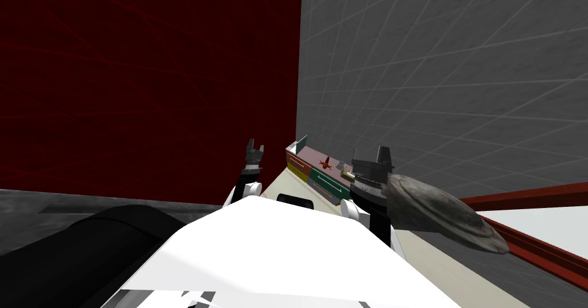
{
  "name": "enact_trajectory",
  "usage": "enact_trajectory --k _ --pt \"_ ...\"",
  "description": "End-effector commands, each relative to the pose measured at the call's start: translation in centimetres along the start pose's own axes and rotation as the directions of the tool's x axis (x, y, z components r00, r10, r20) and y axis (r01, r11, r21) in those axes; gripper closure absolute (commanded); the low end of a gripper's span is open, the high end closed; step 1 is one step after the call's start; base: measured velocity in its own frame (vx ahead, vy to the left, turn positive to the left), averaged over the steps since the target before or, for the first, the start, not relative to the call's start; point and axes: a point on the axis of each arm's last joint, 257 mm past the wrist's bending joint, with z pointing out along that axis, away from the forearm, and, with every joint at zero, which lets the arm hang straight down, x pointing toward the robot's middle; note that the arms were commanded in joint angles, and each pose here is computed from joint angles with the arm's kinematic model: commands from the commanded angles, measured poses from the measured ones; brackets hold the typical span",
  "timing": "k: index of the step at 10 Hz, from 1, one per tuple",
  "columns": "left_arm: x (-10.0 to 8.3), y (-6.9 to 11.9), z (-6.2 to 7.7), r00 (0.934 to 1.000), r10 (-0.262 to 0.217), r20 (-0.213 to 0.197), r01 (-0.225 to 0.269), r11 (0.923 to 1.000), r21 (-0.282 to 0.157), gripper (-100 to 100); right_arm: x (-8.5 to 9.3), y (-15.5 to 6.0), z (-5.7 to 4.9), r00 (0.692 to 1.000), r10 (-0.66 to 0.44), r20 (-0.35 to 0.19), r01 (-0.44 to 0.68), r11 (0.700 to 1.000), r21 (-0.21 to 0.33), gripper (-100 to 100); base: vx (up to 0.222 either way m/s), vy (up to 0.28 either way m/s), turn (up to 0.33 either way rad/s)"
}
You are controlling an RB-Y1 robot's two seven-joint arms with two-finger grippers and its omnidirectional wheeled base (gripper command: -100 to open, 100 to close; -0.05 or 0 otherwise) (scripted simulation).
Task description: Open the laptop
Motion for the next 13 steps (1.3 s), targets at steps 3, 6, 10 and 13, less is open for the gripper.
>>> enact_trajectory --k 3,6,10,13 --pt "0.0 0.0 0.0 1.0000 0.000 0.000 0.000 1.0000 0.000 0 0.0 0.0 0.0 1.000 0.000 0.000 0.000 1.000 0.000 0 0.000 0.000 0.000" --pt "0.0 0.0 0.0 1.0000 0.000 0.000 0.000 1.0000 0.000 0 0.0 0.0 0.0 1.000 0.000 0.000 0.000 1.000 0.000 0 0.000 0.000 0.000" --pt "0.1 0.2 0.0 0.9993 0.019 -0.033 -0.019 0.9997 -0.015 -100 0.0 0.0 0.0 1.000 0.000 0.000 0.000 1.000 0.000 0 0.005 0.000 -0.012" --pt "-0.1 1.2 -0.1 0.9945 0.051 -0.092 -0.058 0.9961 -0.067 -100 0.0 0.0 0.0 1.000 0.000 0.000 0.000 1.000 0.000 0 0.050 0.005 -0.093"
